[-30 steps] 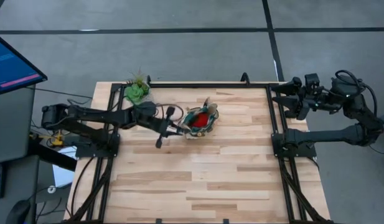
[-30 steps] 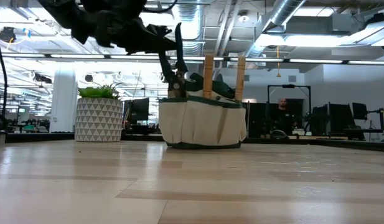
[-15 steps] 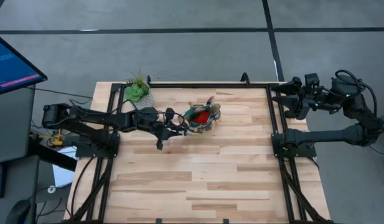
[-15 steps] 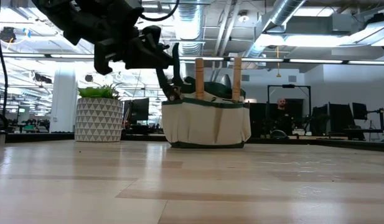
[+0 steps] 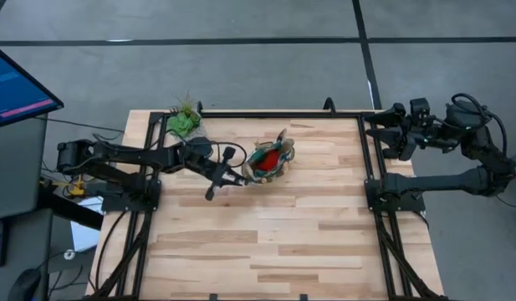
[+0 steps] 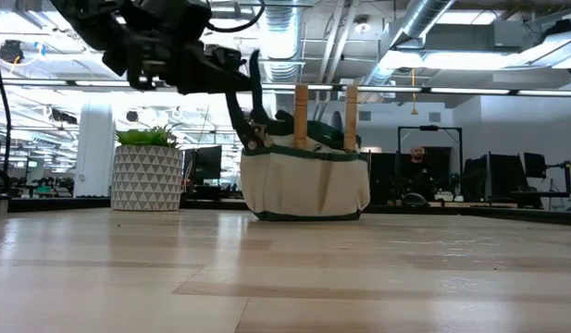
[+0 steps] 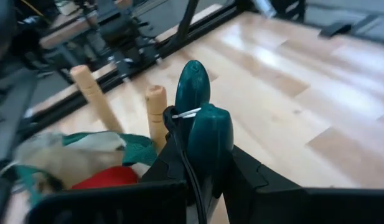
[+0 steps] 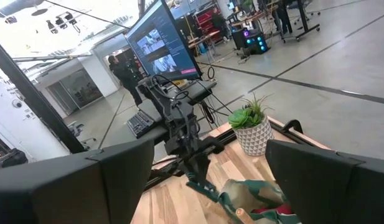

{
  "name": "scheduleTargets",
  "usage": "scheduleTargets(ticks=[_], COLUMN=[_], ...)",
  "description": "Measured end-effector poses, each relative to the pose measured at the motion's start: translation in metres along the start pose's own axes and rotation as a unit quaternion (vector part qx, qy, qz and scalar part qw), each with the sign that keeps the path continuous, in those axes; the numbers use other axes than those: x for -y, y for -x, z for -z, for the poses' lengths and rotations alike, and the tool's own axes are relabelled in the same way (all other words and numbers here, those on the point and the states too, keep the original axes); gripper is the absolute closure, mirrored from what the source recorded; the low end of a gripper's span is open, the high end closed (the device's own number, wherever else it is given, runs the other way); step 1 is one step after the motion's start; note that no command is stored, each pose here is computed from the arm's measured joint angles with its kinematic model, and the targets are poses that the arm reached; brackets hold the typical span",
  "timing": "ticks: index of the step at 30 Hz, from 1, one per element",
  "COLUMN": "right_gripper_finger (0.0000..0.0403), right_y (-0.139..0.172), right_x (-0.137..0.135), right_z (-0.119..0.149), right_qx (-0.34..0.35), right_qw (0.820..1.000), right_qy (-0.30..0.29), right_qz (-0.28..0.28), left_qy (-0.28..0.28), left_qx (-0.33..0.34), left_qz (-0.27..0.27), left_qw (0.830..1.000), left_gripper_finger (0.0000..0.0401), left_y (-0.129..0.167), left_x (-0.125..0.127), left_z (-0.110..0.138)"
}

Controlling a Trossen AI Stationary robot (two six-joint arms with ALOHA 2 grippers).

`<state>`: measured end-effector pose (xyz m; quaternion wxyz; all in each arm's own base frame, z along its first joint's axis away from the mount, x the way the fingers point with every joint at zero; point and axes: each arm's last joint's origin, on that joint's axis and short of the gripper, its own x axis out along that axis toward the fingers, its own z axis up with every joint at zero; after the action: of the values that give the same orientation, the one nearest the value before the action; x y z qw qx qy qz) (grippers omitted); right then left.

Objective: Pick & Place Garden tools in Gardening bag
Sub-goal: Put the shear scissors into the gardening bag

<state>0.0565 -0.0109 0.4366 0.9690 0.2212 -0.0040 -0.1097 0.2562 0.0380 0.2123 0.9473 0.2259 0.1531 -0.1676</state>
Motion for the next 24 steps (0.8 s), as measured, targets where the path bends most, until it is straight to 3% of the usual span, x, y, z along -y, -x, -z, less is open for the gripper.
scheduleTargets(ticks=[6,10,18,24], right_gripper_finger=[0.0101,0.0101,0.0101,0.0101], right_y=[0.000,0.000,0.000,0.000], right_x=[-0.001,-0.001,-0.001,-0.001], right_z=[-0.001,-0.001,-0.001,-0.001], right_qx=[0.007,0.007,0.006,0.006], right_qw=[1.000,1.000,1.000,1.000], right_qy=[-0.008,-0.008,-0.008,-0.009], right_qz=[-0.003,-0.004,-0.005,-0.005], left_qy=[0.092,0.125,0.110,0.039], left_qx=[0.048,0.067,0.064,-0.008], left_qz=[0.066,0.091,0.106,0.049], left_qw=[0.992,0.986,0.986,0.998], left_gripper_finger=[0.0373,0.0373,0.0373,0.0373], left_y=[-0.002,-0.006,-0.009,-0.010], left_x=[0.002,0.006,0.015,0.016], left_z=[-0.016,-0.032,-0.039,-0.029])
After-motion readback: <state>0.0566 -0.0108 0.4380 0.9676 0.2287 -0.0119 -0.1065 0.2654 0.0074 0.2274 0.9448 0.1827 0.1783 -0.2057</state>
